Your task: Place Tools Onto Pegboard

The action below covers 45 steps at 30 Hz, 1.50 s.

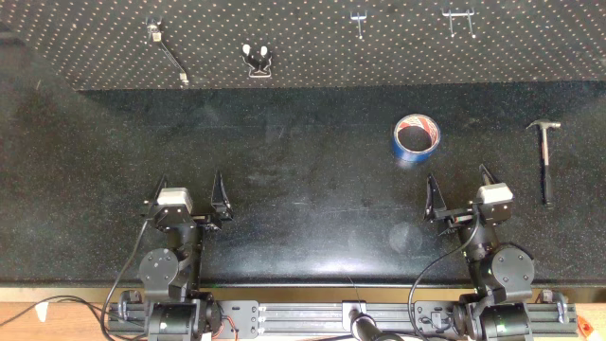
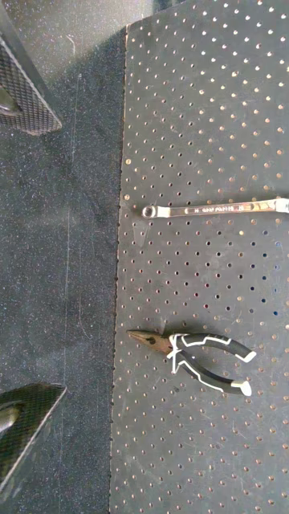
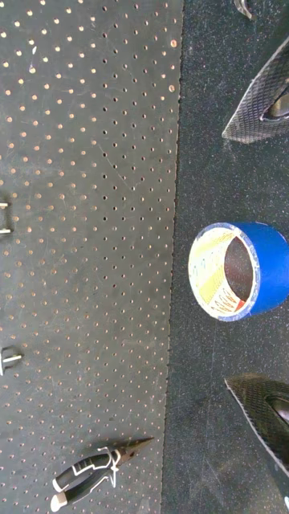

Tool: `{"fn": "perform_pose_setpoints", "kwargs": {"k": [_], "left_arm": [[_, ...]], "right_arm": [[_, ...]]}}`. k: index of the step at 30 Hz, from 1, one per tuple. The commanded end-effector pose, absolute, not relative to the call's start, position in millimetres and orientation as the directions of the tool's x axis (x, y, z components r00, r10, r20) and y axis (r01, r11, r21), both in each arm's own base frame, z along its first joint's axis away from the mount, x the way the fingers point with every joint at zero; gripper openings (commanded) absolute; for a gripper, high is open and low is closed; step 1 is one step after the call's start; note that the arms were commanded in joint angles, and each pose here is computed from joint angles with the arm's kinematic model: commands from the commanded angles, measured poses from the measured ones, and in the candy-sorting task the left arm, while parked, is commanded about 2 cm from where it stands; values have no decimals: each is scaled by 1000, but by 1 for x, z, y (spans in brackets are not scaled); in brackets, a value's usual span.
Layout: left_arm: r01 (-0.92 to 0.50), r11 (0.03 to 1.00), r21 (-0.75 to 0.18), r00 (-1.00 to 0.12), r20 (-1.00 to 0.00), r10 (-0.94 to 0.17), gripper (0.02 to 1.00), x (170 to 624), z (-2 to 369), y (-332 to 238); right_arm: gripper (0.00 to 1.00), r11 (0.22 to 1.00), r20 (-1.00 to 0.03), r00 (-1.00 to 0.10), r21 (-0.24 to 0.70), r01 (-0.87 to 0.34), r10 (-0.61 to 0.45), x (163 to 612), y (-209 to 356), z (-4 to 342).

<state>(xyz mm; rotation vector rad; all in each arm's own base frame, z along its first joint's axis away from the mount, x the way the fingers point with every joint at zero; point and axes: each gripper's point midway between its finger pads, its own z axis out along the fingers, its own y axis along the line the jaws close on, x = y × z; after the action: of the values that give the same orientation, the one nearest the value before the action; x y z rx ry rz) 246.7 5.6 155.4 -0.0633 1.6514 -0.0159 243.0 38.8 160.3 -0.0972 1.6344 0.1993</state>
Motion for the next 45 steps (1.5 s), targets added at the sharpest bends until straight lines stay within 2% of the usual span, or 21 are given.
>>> {"fn": "perform_pose_setpoints", "kwargs": {"k": [1, 14, 19, 38, 40, 42, 45], "left_arm": [[-18, 999, -45, -76, -996, -46, 996, 246, 156, 4], [-88, 995, -44, -73, -996, -51, 996, 245, 156, 21], [115, 992, -44, -82, -996, -35, 996, 244, 156, -29], [82, 996, -44, -81, -996, -37, 996, 245, 156, -21], [82, 996, -44, -81, -996, -37, 996, 245, 156, -21], [82, 996, -44, -81, -996, -37, 996, 245, 156, -21], [82, 996, -44, -81, -996, -37, 996, 245, 156, -21]], "right_arm": [[943, 982, -996, -73, 60, -181, 47, 243, 39, 159], [943, 982, -996, -73, 60, -181, 47, 243, 39, 159], [945, 982, -996, -73, 60, -181, 47, 243, 39, 159], [943, 982, -996, -73, 60, -181, 47, 243, 39, 159], [943, 994, -996, -75, 54, -99, 47, 245, 25, 157], [943, 993, -996, -74, 58, -100, 51, 245, 25, 158], [943, 987, -991, -50, 126, -98, 121, 249, 25, 185]]}}
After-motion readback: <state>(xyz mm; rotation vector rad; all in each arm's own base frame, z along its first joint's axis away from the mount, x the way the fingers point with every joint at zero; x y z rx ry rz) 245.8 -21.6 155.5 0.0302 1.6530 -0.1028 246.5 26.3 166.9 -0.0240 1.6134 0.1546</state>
